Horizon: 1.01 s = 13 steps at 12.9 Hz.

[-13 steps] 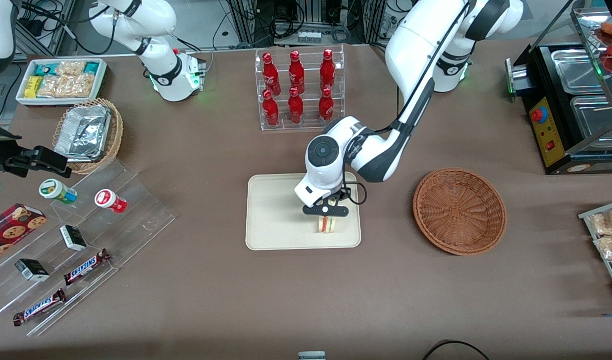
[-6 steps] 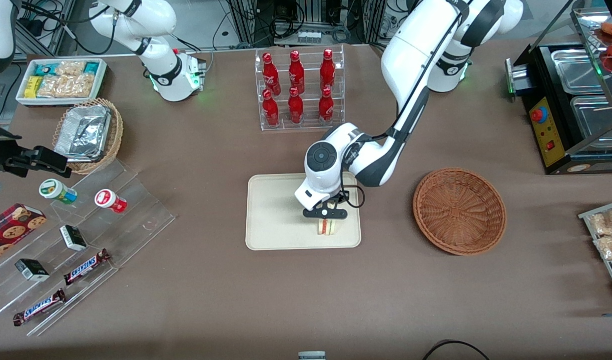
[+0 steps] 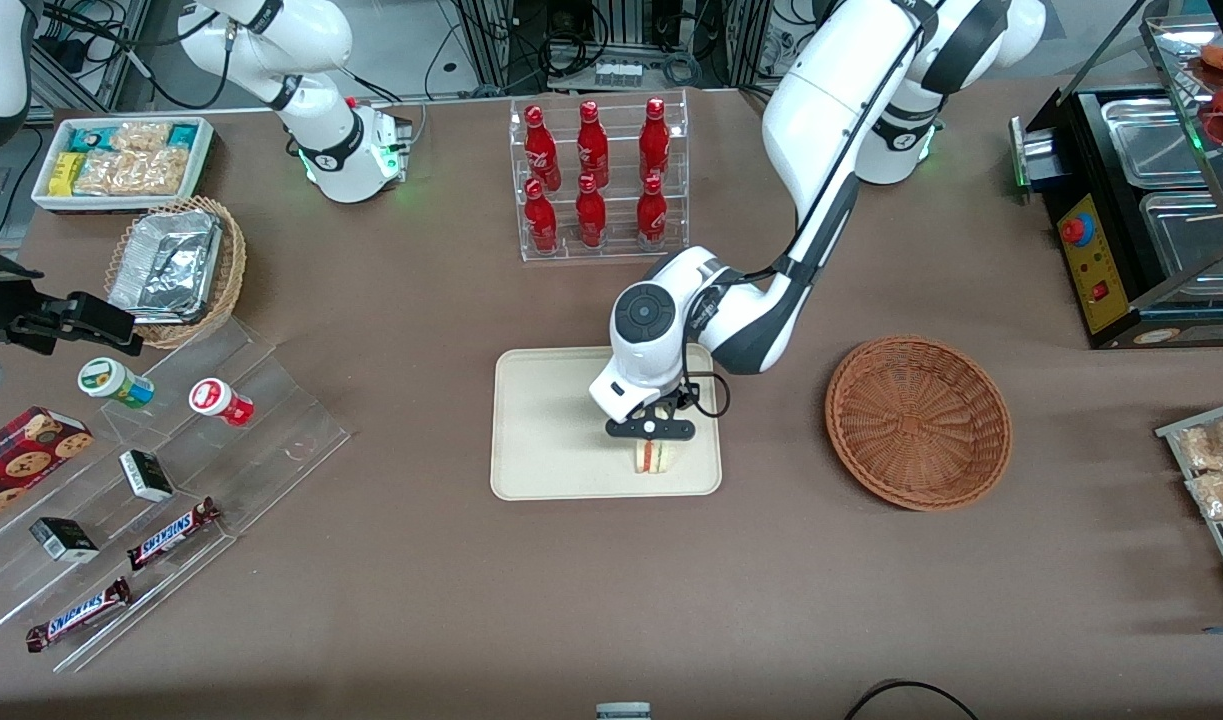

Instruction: Place sandwich from basket to tray

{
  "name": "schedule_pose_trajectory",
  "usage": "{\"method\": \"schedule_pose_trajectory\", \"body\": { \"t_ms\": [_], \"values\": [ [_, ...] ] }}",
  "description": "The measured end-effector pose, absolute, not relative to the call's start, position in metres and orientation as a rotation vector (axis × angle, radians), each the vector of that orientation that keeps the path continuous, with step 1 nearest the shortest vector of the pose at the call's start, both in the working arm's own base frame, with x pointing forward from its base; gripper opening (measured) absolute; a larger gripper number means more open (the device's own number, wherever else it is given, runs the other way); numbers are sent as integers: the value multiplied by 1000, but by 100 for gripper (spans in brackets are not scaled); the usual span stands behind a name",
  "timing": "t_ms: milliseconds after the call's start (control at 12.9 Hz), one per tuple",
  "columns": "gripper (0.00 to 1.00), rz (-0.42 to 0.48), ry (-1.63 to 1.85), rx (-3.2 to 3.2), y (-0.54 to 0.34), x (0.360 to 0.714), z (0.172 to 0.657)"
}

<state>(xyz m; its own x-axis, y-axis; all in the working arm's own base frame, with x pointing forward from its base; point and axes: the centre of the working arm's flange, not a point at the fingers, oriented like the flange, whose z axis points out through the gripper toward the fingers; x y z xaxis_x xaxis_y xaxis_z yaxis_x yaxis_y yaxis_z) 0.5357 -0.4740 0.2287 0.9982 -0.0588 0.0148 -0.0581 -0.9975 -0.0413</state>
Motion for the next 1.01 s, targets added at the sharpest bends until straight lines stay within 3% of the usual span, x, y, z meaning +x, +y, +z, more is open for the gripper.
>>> {"method": "schedule_pose_trajectory", "body": {
  "t_ms": [233, 388, 1008],
  "values": [
    [84, -74, 99, -3087, -470, 544, 235],
    [100, -125, 100, -3090, -470, 552, 250],
    [100, -258, 21, -3080, -423, 598, 353]
  ]
}}
